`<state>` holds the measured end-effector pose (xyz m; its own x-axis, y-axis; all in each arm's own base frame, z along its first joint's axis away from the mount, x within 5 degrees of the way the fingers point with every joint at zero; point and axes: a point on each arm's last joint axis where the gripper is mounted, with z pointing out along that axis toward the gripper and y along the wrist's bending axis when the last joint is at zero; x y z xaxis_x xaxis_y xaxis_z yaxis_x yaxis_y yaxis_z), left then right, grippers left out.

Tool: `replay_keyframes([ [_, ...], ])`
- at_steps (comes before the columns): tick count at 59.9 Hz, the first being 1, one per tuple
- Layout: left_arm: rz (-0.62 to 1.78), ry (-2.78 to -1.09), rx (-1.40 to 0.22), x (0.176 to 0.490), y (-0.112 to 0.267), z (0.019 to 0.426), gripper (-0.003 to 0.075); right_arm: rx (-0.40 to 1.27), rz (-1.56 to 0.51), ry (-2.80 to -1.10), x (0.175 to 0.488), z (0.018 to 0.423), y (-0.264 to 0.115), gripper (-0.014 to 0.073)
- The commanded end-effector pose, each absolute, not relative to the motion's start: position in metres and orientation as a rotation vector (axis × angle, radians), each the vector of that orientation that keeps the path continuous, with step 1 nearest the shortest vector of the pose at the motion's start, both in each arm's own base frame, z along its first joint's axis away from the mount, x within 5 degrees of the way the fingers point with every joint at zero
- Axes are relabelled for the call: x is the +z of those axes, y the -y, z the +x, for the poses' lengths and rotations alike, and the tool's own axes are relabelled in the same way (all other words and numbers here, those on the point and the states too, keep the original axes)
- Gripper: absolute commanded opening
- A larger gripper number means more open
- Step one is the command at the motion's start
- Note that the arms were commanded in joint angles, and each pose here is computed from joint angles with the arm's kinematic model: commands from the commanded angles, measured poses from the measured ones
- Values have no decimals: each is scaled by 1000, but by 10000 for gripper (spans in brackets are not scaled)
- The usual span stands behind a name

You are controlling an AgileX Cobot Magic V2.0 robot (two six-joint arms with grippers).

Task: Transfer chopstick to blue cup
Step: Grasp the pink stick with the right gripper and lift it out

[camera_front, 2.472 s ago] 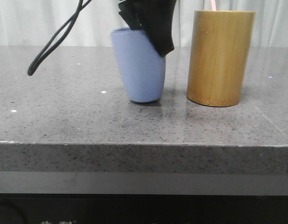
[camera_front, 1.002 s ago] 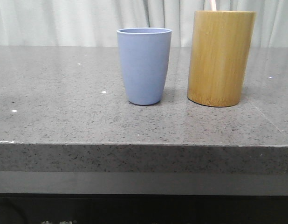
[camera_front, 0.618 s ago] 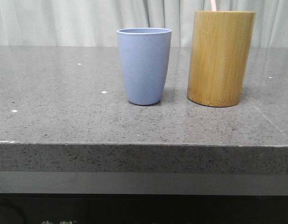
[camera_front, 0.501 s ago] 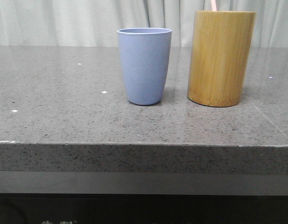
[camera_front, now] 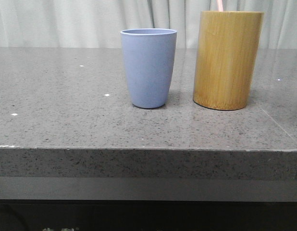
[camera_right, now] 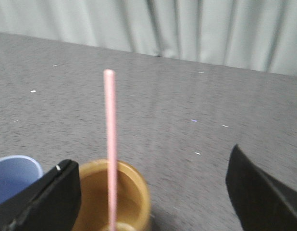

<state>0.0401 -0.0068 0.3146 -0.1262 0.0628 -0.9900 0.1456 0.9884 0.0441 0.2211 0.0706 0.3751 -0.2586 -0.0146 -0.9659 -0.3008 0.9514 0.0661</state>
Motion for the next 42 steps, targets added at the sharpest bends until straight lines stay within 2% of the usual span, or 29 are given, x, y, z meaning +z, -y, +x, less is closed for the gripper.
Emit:
replay_keyframes([
  [1, 135, -1603, -90, 329, 7, 40, -19, 312, -242, -1690, 399, 241, -86, 624],
  [14, 135, -1603, -90, 329, 7, 40, -19, 319, -258, -1717, 393, 292, -110, 624],
  [29, 135, -1603, -90, 329, 7, 40, -19, 315, -260, -1740, 386, 317, -119, 605],
  [37, 135, -1603, -90, 329, 7, 40, -19, 315, -256, -1727, 386, 319, -119, 467],
  [42, 135, -1603, -90, 329, 7, 40, -19, 316, -254, -1718, 387, 319, -119, 321],
])
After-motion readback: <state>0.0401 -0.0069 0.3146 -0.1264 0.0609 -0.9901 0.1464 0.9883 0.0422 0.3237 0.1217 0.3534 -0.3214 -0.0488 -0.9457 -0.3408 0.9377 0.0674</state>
